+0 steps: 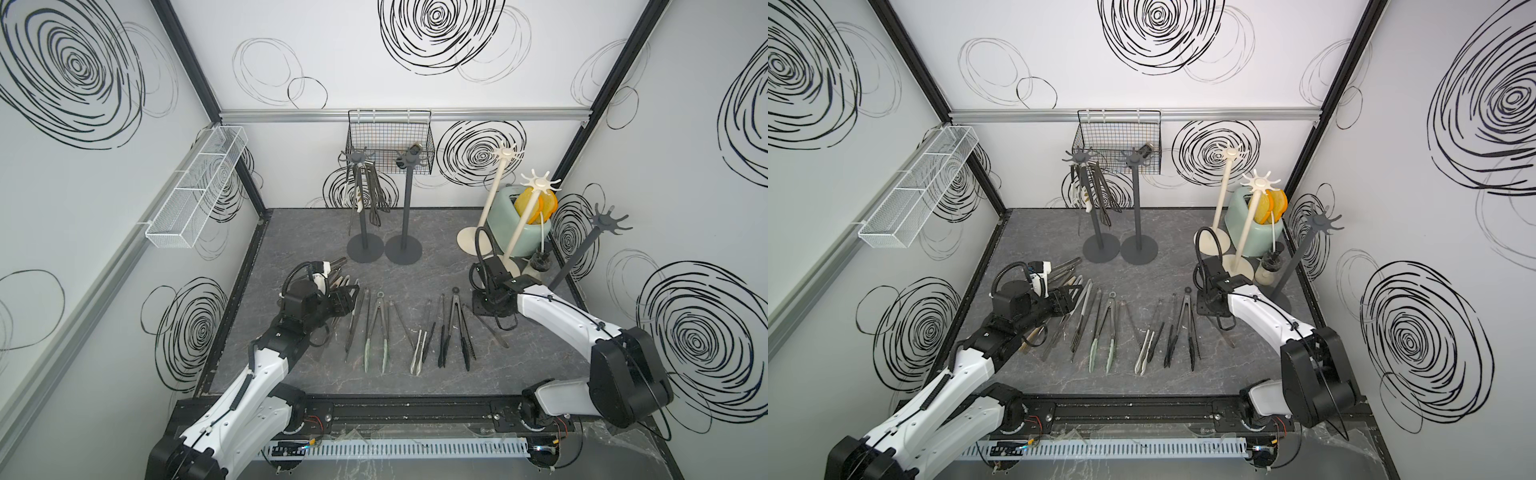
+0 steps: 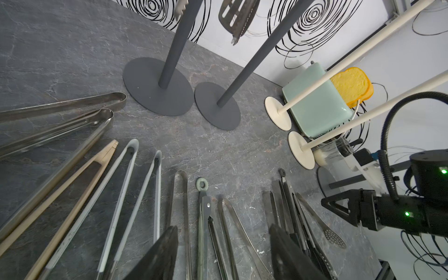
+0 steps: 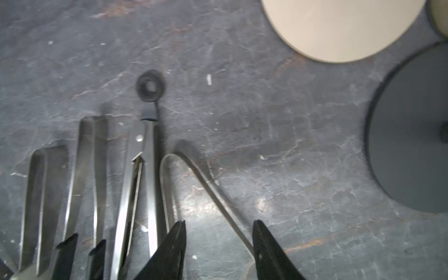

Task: Hang food tongs on kitchen utensil racks
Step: Pick up the food tongs from the center of the board.

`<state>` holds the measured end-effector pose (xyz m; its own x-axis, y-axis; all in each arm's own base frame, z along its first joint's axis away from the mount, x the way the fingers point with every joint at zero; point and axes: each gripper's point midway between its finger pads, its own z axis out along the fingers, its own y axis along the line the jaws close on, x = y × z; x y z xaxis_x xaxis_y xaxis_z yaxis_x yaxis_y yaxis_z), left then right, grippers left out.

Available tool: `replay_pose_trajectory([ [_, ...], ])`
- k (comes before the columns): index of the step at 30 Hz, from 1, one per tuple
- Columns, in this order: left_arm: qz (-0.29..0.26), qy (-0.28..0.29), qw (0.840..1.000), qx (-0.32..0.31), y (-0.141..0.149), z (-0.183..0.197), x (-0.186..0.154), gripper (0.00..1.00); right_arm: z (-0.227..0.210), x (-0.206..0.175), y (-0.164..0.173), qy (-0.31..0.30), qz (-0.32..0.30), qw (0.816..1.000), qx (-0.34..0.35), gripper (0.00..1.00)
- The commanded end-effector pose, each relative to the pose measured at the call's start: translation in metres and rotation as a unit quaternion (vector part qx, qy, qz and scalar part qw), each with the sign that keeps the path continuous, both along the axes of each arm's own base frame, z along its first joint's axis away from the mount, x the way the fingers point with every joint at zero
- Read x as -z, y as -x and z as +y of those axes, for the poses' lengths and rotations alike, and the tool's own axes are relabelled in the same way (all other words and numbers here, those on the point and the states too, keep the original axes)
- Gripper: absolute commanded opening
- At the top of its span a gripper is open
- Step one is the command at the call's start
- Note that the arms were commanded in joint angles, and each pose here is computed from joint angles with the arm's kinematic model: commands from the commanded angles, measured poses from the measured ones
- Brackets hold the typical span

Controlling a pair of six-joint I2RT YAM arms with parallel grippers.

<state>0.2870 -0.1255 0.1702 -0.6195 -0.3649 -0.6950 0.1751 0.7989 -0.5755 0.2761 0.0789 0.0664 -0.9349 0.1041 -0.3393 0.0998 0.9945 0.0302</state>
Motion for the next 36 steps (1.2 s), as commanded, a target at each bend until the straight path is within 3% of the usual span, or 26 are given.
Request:
replay_pose_trajectory([
  [1,-0.016,0.009,1.0,0.009,-0.003,-0.003,-0.014,0.64,0.0,0.003,0.005,-0.022,0.014,1.0,-0.001,0.48],
  [16,-0.01,0.004,1.0,0.011,-0.005,-0.004,-0.01,0.64,-0.001,0.049,0.012,-0.018,0.071,0.997,-0.007,0.53],
  [22,-0.011,0.002,1.0,0.01,-0.005,-0.003,-0.01,0.64,-0.016,0.065,0.008,0.013,0.083,0.996,0.022,0.51],
  [28,-0.012,0.005,1.0,0.014,-0.006,-0.005,-0.009,0.64,-0.049,0.071,0.003,0.023,0.076,0.993,0.085,0.41],
  [33,-0.011,0.007,1.0,0.016,-0.006,-0.006,-0.008,0.64,-0.053,0.072,0.0,0.009,0.071,0.993,0.093,0.35],
  [36,-0.012,0.007,1.0,0.015,-0.006,-0.005,-0.009,0.64,-0.049,0.076,0.001,-0.001,0.076,0.993,0.089,0.25],
])
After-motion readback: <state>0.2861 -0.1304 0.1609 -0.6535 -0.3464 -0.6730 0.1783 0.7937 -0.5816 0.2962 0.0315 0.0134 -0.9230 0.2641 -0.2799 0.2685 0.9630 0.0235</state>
